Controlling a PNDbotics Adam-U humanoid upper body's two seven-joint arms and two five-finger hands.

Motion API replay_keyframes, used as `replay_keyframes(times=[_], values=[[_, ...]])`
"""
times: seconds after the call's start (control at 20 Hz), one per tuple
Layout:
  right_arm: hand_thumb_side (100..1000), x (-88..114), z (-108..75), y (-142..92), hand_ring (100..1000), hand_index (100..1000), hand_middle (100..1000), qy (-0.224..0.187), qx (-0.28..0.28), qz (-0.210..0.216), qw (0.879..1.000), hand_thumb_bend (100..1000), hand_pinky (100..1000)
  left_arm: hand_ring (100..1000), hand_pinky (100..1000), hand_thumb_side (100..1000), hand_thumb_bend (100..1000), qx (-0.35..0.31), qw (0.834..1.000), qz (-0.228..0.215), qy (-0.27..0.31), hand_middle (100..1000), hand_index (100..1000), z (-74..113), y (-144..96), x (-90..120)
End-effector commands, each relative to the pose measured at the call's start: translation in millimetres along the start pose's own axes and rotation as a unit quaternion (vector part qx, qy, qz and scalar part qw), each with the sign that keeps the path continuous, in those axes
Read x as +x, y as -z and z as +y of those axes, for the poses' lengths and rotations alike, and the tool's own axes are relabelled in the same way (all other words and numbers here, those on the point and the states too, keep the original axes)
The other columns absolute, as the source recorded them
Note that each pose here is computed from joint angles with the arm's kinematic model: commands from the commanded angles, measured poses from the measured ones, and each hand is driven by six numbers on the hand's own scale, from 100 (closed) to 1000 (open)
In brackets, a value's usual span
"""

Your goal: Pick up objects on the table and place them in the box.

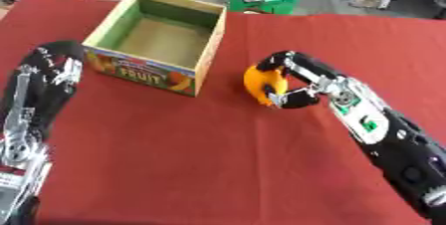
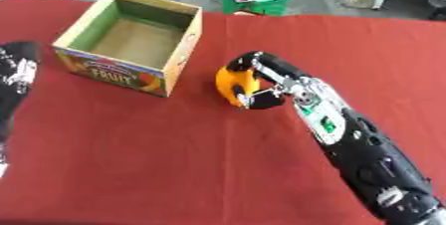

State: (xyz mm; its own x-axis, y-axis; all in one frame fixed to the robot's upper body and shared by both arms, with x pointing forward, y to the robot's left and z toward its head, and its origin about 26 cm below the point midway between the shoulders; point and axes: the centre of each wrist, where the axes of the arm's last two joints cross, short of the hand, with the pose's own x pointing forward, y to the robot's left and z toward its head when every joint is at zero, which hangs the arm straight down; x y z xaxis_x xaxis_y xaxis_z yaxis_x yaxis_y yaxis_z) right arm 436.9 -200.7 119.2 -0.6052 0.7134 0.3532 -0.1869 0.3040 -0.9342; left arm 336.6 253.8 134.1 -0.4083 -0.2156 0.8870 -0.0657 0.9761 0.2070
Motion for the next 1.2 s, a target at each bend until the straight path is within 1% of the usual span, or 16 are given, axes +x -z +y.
replay_keyframes(times=[0.05, 0.1, 0.15, 0.2, 0.25, 0.3, 0.35, 0.4, 0.45, 0.5, 0.7, 0.8, 0.95, 1.2], values=[[100, -1.4, -10.4, 1.4, 587, 675, 522, -0.026, -0.023, 0.005, 0.999, 100, 447, 920, 875, 465, 235, -0.003, 1.000, -0.016, -0.001, 734, 727, 0.4, 3.8, 8.5], [100, -1.9, -13.9, 1.1, 534, 596, 457, -0.034, -0.043, 0.011, 0.998, 100, 385, 920, 875, 465, 235, -0.003, 1.000, -0.016, -0.001, 734, 727, 0.4, 3.8, 8.6], [100, -2.4, -14.7, 0.9, 527, 581, 446, -0.040, -0.060, 0.016, 0.997, 100, 374, 920, 875, 465, 235, -0.003, 1.000, -0.016, -0.001, 734, 727, 0.4, 4.0, 8.8], [100, -3.4, -14.4, 0.8, 461, 461, 336, -0.043, -0.074, 0.022, 0.996, 100, 276, 920, 875, 465, 235, -0.003, 1.000, -0.016, -0.001, 733, 727, 0.4, 4.0, 8.9], [100, -4.8, -13.7, 0.7, 461, 461, 336, -0.044, -0.085, 0.026, 0.995, 100, 276, 920, 875, 465, 235, -0.003, 1.000, -0.016, -0.001, 733, 727, 0.3, 4.1, 9.1], [100, -6.4, -13.6, 0.4, 418, 362, 242, -0.045, -0.097, 0.031, 0.994, 100, 226, 920, 875, 465, 236, -0.004, 1.000, -0.016, -0.001, 733, 727, 0.3, 4.2, 9.2], [100, -8.0, -13.6, 0.0, 414, 352, 234, -0.045, -0.109, 0.035, 0.992, 100, 223, 920, 875, 465, 235, -0.004, 1.000, -0.017, -0.001, 733, 727, 0.3, 4.2, 9.3], [100, -9.4, -13.5, -0.3, 402, 281, 204, -0.045, -0.118, 0.037, 0.991, 100, 227, 920, 875, 464, 236, -0.003, 1.000, -0.017, -0.001, 733, 727, 0.4, 4.2, 9.3], [100, -10.9, -13.6, -0.7, 400, 268, 202, -0.045, -0.125, 0.039, 0.990, 100, 227, 920, 875, 464, 236, -0.003, 1.000, -0.016, -0.002, 733, 727, 0.4, 4.2, 9.3], [100, -12.5, -14.5, -1.1, 383, 198, 182, -0.044, -0.133, 0.041, 0.989, 100, 221, 920, 875, 464, 236, -0.004, 1.000, -0.017, -0.002, 733, 727, 0.3, 4.2, 9.3], [100, -18.2, -17.8, -2.6, 362, 175, 154, -0.031, -0.158, 0.051, 0.986, 100, 203, 920, 875, 464, 237, -0.004, 1.000, -0.018, -0.002, 733, 727, 0.0, 4.5, 9.8], [100, -19.4, -23.7, -3.0, 361, 173, 151, -0.024, -0.172, 0.054, 0.983, 100, 202, 919, 875, 463, 238, -0.005, 1.000, -0.018, -0.002, 732, 727, -0.1, 4.5, 10.1], [100, -18.3, -38.9, -2.8, 359, 173, 150, -0.020, -0.195, 0.053, 0.979, 100, 201, 919, 875, 464, 238, -0.008, 1.000, -0.019, -0.004, 732, 726, -1.4, 4.5, 10.8], [100, -10.6, -72.7, 0.1, 358, 172, 149, -0.020, -0.237, 0.043, 0.970, 100, 206, 920, 875, 464, 238, -0.021, 0.999, -0.023, -0.009, 732, 726, -6.9, 5.8, 13.0]])
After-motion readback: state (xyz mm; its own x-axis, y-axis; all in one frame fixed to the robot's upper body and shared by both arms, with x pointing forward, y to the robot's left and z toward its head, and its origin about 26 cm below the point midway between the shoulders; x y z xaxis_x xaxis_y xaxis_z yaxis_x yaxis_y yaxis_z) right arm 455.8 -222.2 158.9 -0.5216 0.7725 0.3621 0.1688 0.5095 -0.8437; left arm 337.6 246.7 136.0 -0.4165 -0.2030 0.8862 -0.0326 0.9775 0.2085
